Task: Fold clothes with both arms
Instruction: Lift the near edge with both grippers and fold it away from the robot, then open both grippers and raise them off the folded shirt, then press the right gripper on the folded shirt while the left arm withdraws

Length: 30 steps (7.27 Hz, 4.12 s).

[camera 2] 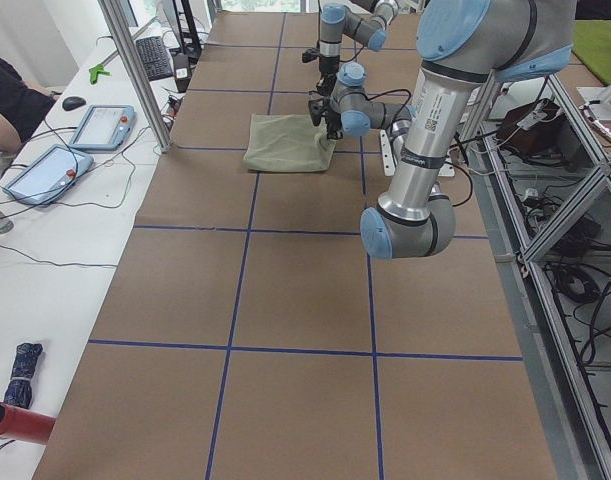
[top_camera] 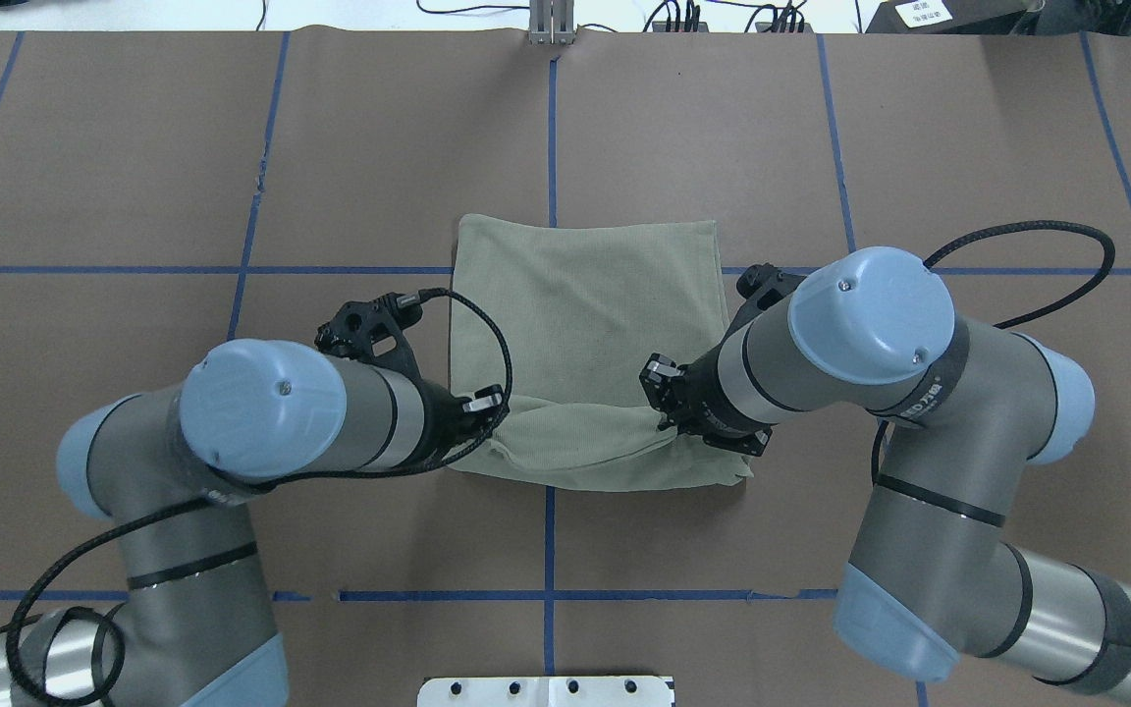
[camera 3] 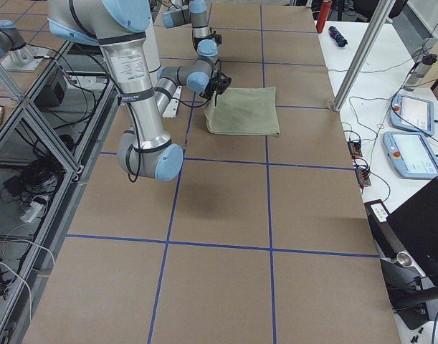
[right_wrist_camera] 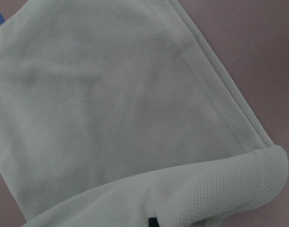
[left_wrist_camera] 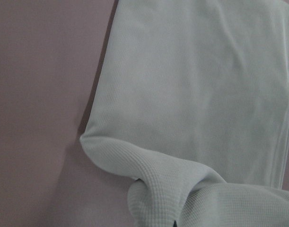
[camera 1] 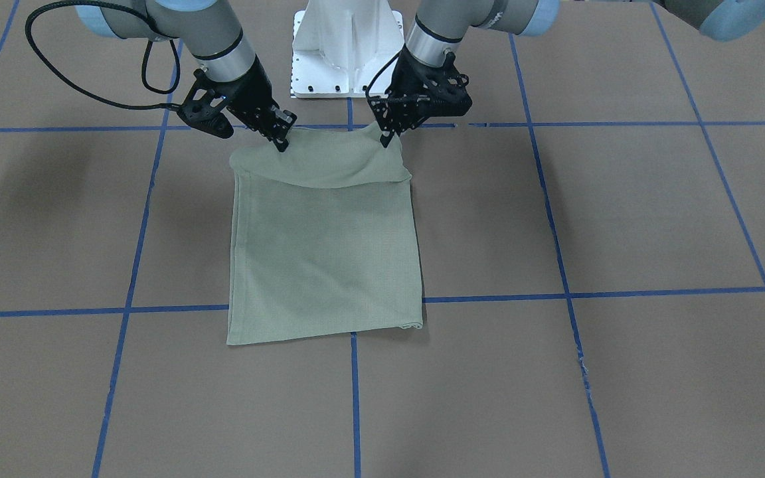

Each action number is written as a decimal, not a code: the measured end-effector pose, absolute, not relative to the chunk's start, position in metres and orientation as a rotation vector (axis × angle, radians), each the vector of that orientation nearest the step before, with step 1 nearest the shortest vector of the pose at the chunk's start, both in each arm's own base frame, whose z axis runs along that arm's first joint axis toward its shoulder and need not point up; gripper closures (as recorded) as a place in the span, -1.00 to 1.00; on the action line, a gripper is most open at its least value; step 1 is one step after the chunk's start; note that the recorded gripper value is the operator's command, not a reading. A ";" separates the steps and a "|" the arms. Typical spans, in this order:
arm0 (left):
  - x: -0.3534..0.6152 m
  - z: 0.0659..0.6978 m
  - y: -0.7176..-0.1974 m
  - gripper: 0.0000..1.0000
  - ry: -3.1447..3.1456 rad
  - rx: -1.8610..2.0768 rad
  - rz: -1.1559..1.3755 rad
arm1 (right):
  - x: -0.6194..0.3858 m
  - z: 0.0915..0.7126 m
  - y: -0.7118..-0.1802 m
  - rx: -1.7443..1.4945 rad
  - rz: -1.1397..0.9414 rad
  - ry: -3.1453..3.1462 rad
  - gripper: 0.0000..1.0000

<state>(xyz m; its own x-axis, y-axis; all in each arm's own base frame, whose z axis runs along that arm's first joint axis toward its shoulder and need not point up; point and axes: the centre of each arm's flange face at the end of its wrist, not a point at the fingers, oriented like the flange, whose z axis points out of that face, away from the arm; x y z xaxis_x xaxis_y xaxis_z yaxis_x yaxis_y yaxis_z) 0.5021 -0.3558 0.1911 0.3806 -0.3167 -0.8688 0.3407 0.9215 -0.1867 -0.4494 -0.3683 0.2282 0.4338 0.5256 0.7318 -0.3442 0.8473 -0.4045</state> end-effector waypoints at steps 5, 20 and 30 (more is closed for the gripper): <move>0.518 0.193 -0.478 0.05 1.040 0.080 -0.570 | -0.467 0.242 -0.491 -0.150 0.685 -0.969 0.95; 0.269 0.355 -0.615 -1.00 0.888 0.334 -0.161 | -0.606 0.219 -0.464 0.097 0.046 -0.793 -1.00; 0.258 0.351 -0.606 -1.00 0.897 0.343 -0.173 | -0.571 0.261 -0.626 0.163 0.084 -0.711 -1.00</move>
